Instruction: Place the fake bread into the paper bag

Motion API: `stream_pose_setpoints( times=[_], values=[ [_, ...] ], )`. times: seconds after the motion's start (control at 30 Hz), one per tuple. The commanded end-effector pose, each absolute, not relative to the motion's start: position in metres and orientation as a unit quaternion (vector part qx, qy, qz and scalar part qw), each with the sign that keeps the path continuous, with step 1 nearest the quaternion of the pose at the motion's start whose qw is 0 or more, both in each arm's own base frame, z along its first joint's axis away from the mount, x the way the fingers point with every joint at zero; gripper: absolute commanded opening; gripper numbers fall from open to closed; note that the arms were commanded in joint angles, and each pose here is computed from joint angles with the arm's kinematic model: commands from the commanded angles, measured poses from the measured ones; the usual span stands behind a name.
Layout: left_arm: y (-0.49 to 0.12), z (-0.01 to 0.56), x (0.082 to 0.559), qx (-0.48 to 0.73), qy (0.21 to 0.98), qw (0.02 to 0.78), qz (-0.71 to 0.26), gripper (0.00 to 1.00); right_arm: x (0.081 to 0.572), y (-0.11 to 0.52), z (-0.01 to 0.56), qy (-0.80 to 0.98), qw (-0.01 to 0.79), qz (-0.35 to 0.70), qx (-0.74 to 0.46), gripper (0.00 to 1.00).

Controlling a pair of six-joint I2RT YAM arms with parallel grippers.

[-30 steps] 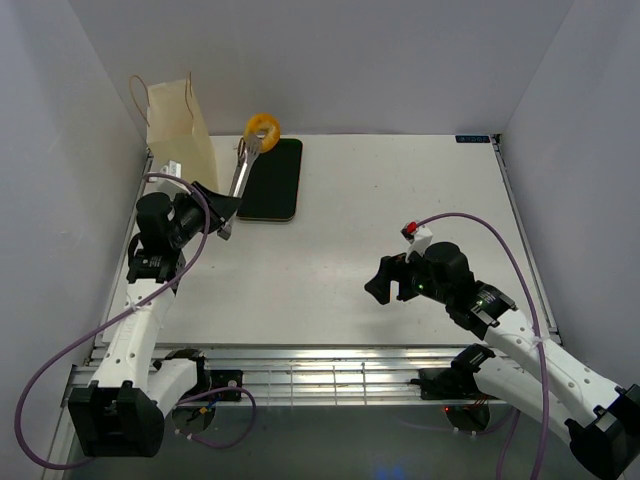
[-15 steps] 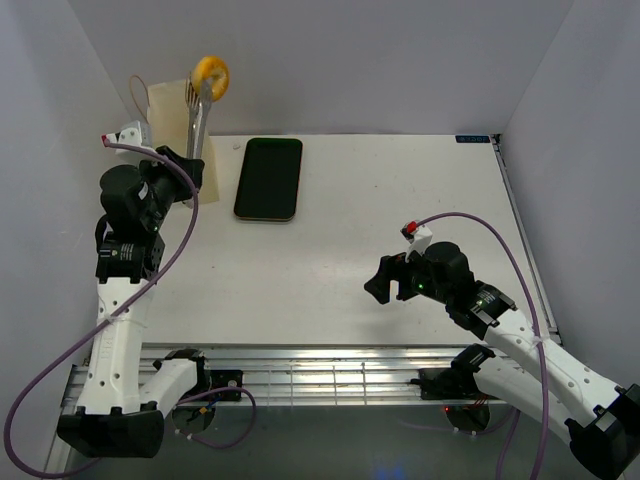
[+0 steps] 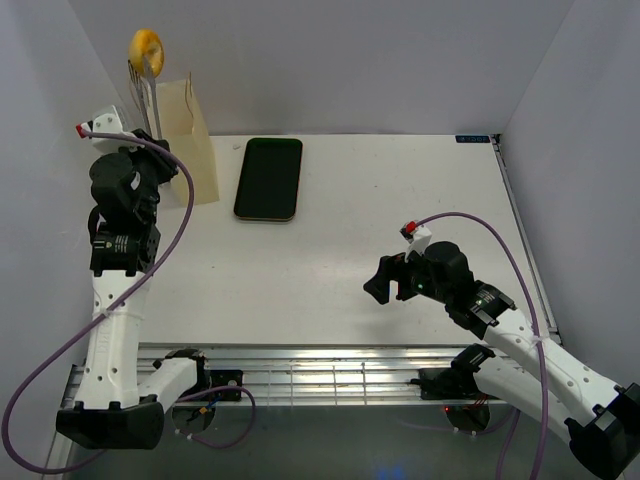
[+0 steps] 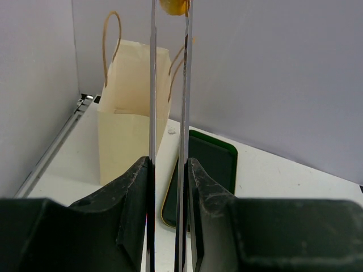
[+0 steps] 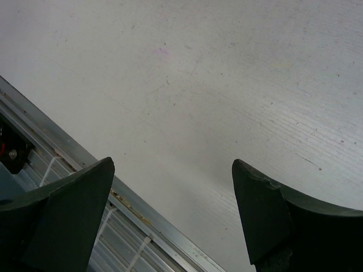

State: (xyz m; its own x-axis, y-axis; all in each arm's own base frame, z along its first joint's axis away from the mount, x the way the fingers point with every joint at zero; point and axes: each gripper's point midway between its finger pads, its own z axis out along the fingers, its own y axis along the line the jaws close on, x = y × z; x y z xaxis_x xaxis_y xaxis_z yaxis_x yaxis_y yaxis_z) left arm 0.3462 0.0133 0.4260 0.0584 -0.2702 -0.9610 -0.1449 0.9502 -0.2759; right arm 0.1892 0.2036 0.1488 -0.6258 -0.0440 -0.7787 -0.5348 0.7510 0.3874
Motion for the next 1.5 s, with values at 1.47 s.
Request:
stream_pose_setpoints(
  times=[1.47],
  values=[
    [0.026, 0.367, 0.436, -0.148, 0.764, 0.627, 0.010, 0.37, 0.192, 0.201, 0.167, 0.829, 0.429, 0.318, -0.168, 0.90]
  ],
)
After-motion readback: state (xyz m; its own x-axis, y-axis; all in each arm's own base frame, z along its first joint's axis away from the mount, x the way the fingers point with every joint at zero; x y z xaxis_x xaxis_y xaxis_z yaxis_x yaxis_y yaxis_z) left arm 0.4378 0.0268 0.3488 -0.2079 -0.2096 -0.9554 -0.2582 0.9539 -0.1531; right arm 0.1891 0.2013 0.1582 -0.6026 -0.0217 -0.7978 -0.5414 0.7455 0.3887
